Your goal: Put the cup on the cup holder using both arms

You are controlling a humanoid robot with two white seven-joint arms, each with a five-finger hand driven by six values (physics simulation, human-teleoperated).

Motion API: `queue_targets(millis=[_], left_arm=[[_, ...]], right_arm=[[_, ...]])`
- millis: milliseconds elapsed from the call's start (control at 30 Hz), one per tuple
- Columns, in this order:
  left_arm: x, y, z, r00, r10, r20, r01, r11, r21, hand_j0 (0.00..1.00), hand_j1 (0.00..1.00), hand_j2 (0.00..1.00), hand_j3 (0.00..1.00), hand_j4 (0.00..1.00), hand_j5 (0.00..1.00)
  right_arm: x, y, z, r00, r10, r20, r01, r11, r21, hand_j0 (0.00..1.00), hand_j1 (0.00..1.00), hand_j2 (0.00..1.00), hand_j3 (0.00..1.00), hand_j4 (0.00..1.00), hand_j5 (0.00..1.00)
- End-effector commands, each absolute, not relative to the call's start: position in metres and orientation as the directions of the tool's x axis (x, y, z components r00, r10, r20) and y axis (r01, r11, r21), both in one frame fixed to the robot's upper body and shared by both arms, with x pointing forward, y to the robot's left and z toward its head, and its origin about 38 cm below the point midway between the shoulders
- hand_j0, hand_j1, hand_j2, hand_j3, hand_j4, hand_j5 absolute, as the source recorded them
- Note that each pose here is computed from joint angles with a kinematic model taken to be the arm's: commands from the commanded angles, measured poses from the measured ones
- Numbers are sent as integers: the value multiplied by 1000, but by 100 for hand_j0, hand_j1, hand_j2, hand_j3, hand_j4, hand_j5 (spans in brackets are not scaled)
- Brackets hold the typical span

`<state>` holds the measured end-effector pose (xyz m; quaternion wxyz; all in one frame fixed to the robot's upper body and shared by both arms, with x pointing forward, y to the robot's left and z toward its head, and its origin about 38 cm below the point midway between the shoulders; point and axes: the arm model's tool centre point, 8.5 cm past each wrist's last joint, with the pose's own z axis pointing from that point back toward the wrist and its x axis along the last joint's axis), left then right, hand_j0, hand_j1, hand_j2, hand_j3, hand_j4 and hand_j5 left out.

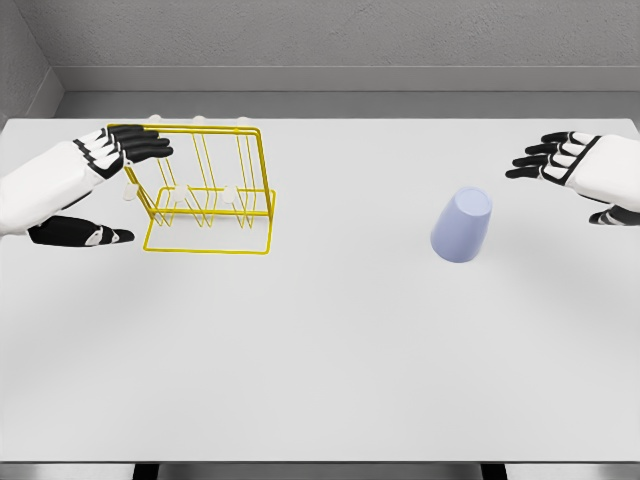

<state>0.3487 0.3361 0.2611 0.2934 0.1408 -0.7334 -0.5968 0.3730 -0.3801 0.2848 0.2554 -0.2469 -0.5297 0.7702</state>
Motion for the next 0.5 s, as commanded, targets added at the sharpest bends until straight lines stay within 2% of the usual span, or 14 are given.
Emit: queue_targets(millis=[0,367,467], left_arm=[[349,336,262,-787,-555,268,145,255,956,100,100,100,100,100,100],[348,335,257,-785,-551,282,154,266,951,100,100,100,100,100,100],[345,333,250,-781,-548,298,172,270,947,100,100,100,100,100,100]], right_arm=[[374,-379,284,-747,657,-105,-132,-301,-944,100,100,100,100,100,100],[376,-373,297,-749,650,-129,-81,-283,-956,100,100,100,100,100,100],[390,-359,308,-769,607,-199,-101,-423,-900,100,100,100,100,100,100]])
